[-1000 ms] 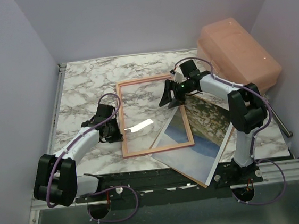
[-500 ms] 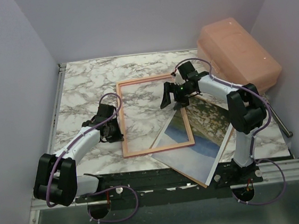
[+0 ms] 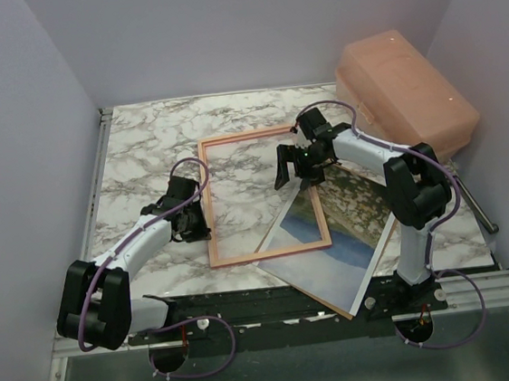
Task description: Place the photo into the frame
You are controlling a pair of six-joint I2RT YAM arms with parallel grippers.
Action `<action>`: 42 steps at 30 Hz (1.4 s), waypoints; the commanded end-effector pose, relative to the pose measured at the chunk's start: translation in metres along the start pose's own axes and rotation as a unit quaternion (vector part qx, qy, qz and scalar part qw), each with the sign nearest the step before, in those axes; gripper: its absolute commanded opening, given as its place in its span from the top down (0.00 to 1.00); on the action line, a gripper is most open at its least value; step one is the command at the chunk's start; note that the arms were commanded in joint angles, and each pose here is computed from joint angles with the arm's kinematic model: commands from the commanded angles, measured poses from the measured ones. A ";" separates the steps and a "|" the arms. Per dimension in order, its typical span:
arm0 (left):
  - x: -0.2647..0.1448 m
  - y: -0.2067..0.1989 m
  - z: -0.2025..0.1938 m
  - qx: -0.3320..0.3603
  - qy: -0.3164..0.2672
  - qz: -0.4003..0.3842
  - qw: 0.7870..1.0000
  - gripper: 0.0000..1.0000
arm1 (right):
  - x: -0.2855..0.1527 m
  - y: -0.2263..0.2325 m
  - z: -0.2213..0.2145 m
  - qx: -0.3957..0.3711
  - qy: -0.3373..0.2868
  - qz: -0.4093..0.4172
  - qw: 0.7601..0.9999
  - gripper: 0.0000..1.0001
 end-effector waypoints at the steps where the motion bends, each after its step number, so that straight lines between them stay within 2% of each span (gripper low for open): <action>1: 0.007 0.010 -0.011 0.011 0.021 0.031 0.999 0.91 | -0.017 0.011 0.006 -0.009 -0.021 -0.006 1.000 0.07; 6: 0.008 0.010 -0.011 0.012 0.021 0.032 0.999 0.91 | -0.025 0.022 0.011 -0.018 -0.040 0.023 0.999 0.07; 12: 0.008 0.010 -0.011 0.013 0.021 0.033 0.999 0.92 | -0.041 0.053 0.012 -0.038 -0.050 0.128 0.990 0.18; 14: 0.008 0.010 -0.012 0.013 0.022 0.033 0.999 0.92 | -0.047 0.059 0.012 -0.037 -0.052 0.149 0.987 0.28; 18: 0.008 0.010 -0.012 0.013 0.021 0.034 0.999 0.92 | -0.056 0.067 0.010 -0.028 -0.054 0.173 0.983 0.58; 24: 0.008 0.010 -0.012 0.014 0.021 0.034 0.999 0.92 | -0.057 0.073 0.005 -0.022 -0.051 0.210 0.976 0.81; 33: 0.007 0.010 -0.012 0.014 0.021 0.034 0.999 0.92 | -0.048 0.074 -0.002 -0.010 -0.034 0.245 0.969 0.90; 42: 0.008 0.009 -0.012 0.016 0.022 0.034 0.999 0.92 | -0.061 0.089 -0.004 -0.015 -0.036 0.318 0.947 0.98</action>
Point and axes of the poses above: each gripper's point midway between its finger pads, its own x axis out along the fingers, its own y axis along the line the jaws close on, z = x × y, the point moved 5 cm from there along -x, back along the fingers, and after that the axes turned 5 degrees about -x, right-handed, at the moved point
